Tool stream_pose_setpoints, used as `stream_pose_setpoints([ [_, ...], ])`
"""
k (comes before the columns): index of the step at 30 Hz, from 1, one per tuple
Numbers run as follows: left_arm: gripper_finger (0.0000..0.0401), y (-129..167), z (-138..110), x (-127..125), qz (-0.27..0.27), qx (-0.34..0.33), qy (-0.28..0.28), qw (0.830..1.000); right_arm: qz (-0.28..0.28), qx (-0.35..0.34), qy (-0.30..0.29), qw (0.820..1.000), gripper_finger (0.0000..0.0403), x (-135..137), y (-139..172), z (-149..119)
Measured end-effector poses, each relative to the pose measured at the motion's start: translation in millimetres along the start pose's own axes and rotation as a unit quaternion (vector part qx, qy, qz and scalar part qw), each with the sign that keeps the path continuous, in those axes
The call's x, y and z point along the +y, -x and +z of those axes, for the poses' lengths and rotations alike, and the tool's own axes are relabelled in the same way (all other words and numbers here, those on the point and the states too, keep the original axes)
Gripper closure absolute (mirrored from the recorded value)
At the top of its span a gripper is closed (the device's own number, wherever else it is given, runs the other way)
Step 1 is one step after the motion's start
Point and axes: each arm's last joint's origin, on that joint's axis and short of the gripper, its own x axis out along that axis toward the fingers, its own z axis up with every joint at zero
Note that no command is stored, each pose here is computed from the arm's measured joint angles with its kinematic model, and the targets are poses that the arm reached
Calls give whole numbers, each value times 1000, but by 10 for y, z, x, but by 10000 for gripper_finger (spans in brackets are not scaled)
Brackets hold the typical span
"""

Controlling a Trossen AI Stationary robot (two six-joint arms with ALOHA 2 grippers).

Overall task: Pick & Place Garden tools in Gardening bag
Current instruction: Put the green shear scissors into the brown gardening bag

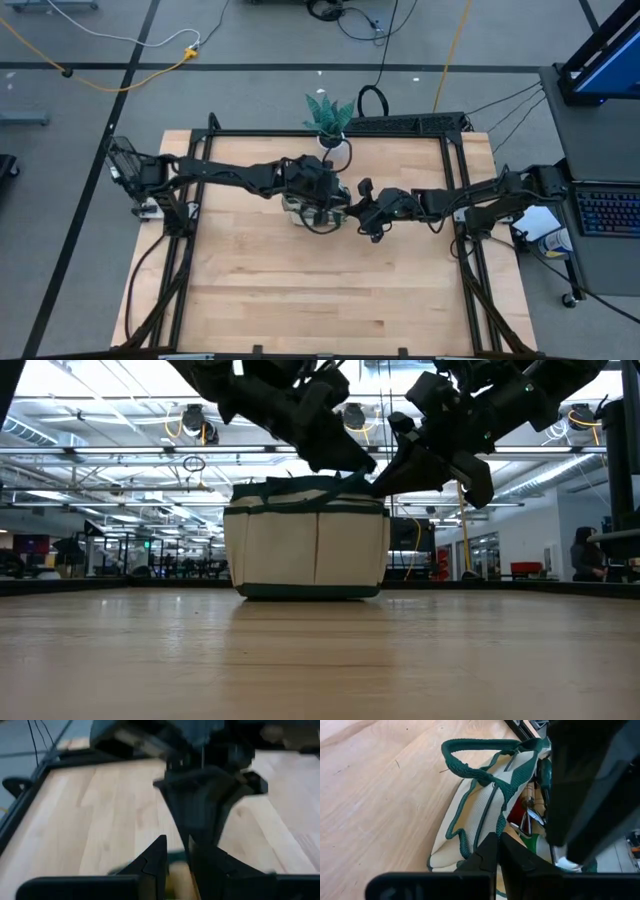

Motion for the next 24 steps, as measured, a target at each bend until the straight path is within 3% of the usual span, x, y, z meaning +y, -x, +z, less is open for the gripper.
stream_pose_setpoints([
  [5,313,-145,-77,0,0,-5,-37,999,-1,0,1,1000,402,-1,0,0],
  [12,314,-253,-229,-61,10,54,-138,989,6,6,3,1000,402,14,-1,-12],
  [17,314,-189,-250,-86,33,96,-132,986,3,13,3,1000,403,13,-2,-22],
  [24,314,-37,-180,-89,38,105,-113,987,0,15,-1,1000,403,10,-1,-21],
])
